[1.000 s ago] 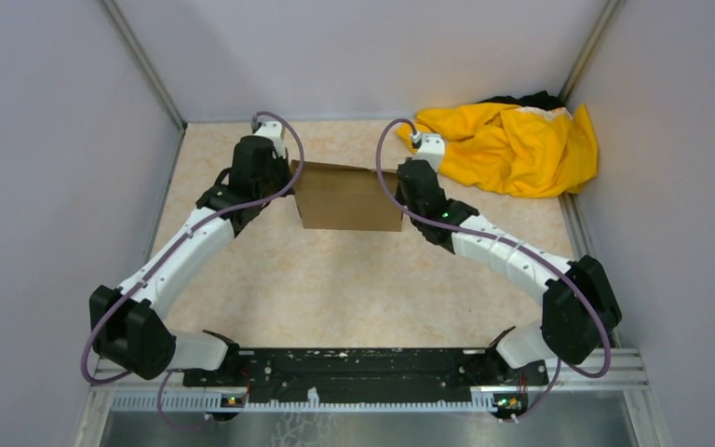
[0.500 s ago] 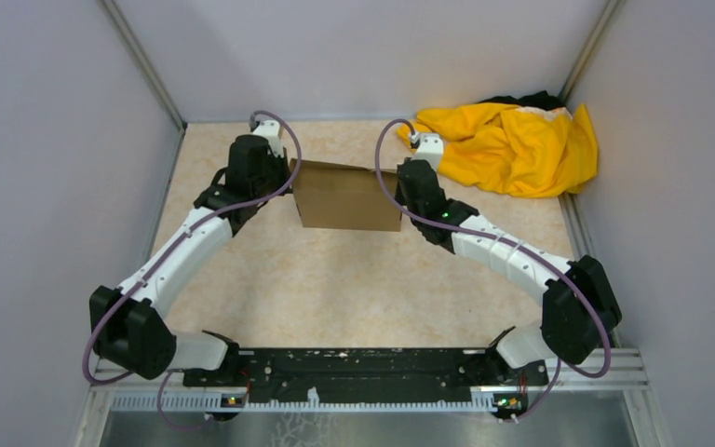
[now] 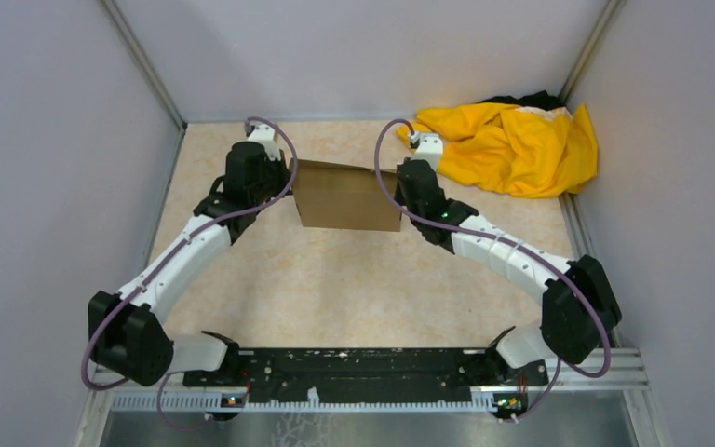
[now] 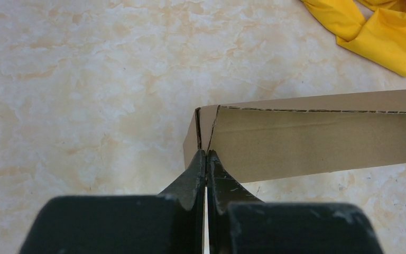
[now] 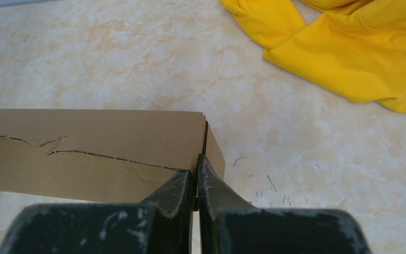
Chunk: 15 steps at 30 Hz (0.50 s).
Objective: Fold the paper box
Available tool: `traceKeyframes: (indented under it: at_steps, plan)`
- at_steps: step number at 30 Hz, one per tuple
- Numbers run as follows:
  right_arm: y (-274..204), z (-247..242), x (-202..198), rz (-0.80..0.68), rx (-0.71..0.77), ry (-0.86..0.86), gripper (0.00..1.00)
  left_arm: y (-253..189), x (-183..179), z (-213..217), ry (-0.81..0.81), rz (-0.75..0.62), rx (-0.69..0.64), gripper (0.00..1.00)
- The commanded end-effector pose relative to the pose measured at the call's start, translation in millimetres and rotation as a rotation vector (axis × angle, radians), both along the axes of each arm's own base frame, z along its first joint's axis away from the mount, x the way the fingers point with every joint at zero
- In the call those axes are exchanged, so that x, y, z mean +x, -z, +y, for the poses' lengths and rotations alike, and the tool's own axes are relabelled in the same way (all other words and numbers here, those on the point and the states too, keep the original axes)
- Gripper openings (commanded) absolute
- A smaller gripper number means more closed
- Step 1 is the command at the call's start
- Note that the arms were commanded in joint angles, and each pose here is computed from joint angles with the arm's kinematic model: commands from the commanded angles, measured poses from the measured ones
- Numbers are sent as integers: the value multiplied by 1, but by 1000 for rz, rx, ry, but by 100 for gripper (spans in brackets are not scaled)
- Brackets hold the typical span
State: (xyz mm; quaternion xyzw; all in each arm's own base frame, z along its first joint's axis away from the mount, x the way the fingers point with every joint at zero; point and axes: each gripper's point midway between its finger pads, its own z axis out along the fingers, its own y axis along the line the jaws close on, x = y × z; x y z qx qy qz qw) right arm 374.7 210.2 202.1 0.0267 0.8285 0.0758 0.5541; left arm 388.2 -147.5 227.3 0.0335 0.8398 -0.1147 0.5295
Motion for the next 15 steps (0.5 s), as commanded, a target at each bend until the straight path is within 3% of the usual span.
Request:
traceKeyframes:
  at_steps: [1,15]
  plan:
    - [85,-4,-41,265,-174,-91,0,19,-10,1,3,36,-23,0]
    - [93,-2,-45,273,-170,-86,0,49,-32,-6,10,60,-59,0]
